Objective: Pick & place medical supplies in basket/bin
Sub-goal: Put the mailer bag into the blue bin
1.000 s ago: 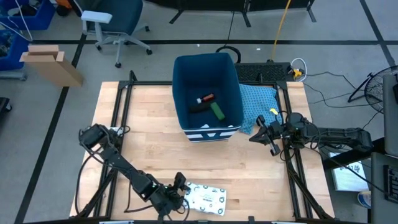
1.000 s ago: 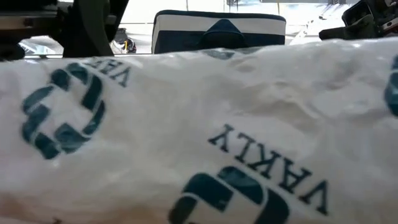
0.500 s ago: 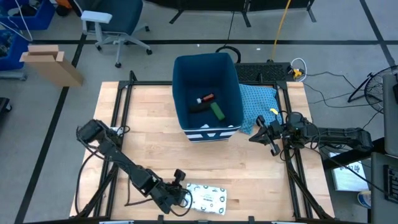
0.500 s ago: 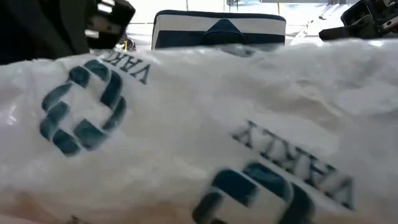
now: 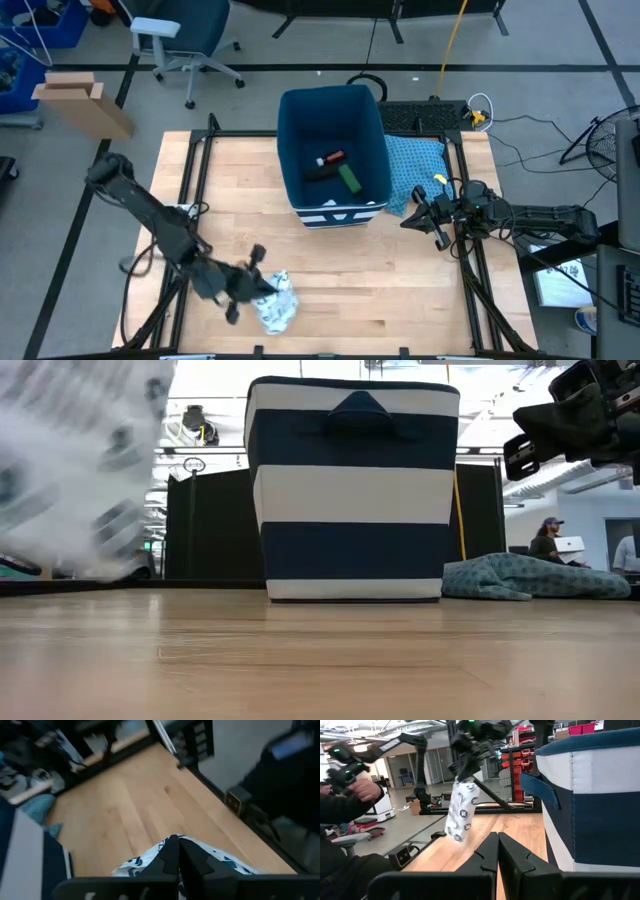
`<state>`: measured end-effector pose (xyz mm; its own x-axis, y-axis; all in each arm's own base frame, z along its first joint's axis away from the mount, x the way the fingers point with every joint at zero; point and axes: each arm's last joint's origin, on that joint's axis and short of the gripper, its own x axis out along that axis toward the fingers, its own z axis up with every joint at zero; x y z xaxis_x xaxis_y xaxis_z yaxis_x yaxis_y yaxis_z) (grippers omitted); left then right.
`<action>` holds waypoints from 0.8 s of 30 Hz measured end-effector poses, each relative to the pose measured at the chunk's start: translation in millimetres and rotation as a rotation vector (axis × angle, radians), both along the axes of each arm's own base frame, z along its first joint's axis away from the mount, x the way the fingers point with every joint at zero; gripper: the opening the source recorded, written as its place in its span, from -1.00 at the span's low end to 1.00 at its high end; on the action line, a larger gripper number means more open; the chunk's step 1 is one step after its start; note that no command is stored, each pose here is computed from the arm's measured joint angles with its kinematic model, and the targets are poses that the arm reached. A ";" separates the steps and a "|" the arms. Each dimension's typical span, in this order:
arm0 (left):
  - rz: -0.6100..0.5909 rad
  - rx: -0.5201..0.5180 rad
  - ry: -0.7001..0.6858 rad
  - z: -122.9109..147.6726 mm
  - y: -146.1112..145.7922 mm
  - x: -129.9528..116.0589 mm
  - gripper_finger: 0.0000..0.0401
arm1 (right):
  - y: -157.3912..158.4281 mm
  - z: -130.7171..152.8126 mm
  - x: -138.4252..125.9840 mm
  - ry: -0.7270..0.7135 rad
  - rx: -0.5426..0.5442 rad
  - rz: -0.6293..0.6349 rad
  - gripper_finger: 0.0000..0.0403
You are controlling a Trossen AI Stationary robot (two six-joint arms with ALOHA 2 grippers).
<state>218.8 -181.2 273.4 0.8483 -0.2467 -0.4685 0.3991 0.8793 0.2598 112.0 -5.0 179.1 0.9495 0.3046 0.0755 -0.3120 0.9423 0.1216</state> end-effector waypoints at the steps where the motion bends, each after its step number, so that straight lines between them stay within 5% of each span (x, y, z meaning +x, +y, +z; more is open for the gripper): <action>1: 0.001 -0.023 -0.031 -0.6 6.6 -6.5 -0.99 | 0.1 0.0 0.0 0.000 0.000 0.001 -1.00; 10: 0.065 -0.258 -0.273 -28.0 67.2 -62.1 -1.00 | 0.0 0.1 0.0 -0.006 -0.016 0.000 -1.00; 24: 0.211 -0.329 -0.340 -80.6 102.4 -99.5 -1.00 | 0.1 0.1 0.0 -0.011 -0.033 -0.001 -1.00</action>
<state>119.3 -78.8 192.8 0.9864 -0.1418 -0.0837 0.1455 0.9886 0.0398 112.0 -4.9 179.2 0.9491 0.3057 0.0762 -0.3118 0.9462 0.0871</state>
